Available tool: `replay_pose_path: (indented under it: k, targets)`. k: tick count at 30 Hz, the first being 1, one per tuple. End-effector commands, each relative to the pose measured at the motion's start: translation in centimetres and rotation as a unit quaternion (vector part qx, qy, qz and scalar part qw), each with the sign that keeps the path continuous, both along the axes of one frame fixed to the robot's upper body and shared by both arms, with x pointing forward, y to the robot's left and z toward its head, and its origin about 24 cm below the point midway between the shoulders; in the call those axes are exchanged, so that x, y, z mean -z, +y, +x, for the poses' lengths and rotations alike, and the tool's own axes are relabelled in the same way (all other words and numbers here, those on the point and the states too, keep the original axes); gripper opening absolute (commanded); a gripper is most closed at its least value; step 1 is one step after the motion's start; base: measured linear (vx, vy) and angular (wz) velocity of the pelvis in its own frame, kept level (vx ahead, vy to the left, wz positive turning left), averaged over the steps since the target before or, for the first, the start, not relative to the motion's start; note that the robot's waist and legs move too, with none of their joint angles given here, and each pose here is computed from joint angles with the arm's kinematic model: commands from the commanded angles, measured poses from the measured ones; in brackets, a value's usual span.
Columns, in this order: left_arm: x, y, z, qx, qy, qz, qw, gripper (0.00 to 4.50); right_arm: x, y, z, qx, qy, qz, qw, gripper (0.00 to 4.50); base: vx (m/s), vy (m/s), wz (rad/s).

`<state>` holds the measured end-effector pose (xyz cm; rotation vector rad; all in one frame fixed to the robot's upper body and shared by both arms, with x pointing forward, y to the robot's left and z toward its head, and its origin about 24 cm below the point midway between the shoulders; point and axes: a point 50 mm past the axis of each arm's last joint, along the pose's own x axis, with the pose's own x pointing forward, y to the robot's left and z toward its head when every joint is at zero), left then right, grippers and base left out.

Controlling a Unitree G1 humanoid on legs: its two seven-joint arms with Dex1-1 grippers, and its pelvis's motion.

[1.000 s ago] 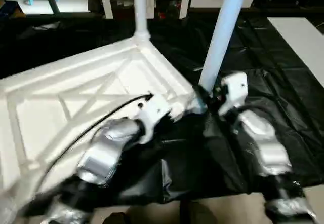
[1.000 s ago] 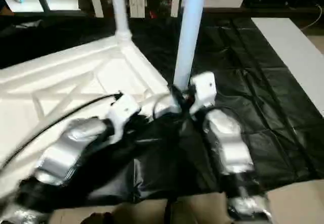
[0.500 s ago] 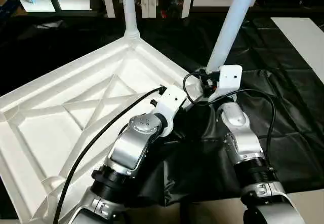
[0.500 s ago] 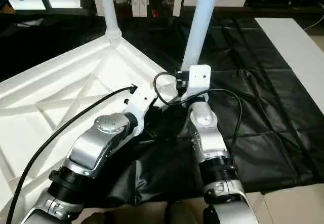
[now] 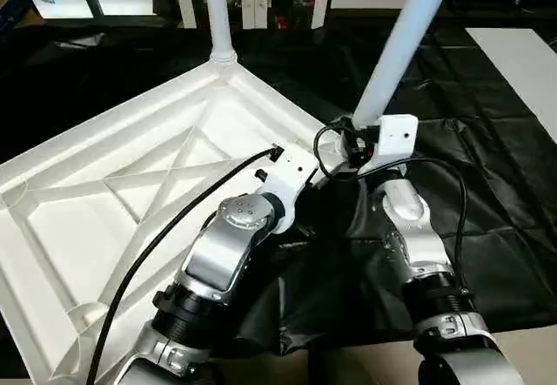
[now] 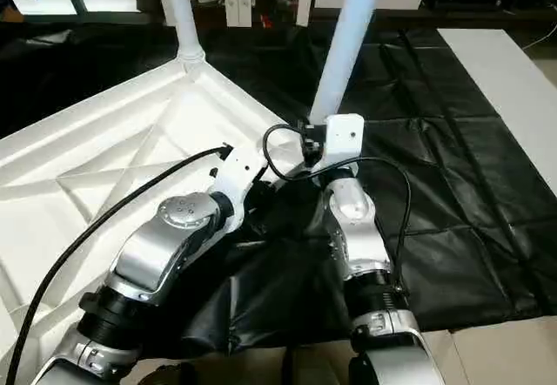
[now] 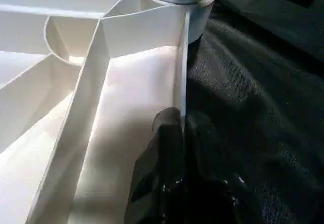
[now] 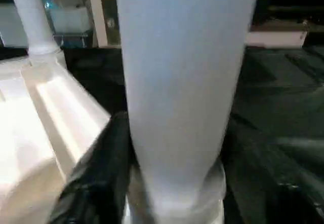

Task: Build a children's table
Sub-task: Insert table leg to table base

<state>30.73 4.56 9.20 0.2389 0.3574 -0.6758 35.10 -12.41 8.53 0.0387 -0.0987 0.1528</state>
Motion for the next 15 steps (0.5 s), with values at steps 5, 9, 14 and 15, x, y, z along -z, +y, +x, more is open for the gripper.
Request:
replay_pose_path:
  k: [5, 9, 14, 15]
  targets:
    - [0.6, 2.2, 0.6, -0.053, 0.001, 0.018, 0.998, 0.0, 1.5, -1.0, -0.5, -0.003, 0.028, -0.012, 1.0, 3.07, 0.0, 0.0, 0.0]
    - [0.6, 2.2, 0.7, -0.052, 0.001, 0.019, 0.998, 0.0, 1.2, -1.2, -0.4, -0.006, 0.019, -0.017, 1.0, 3.38, 0.0, 0.0, 0.0]
    - [0.6, 2.4, 0.7, -0.051, 0.001, 0.02, 0.999, 0.0, 0.7, -1.1, -0.5, -0.021, 0.008, -0.014, 1.0, 3.73, 0.0, 0.0, 0.0]
    - [0.6, 2.4, 0.7, -0.05, 0.001, 0.02, 0.999, 0.0, 0.6, -1.1, -0.4, -0.021, 0.006, -0.014, 1.0, 3.88, 0.0, 0.0, 0.0]
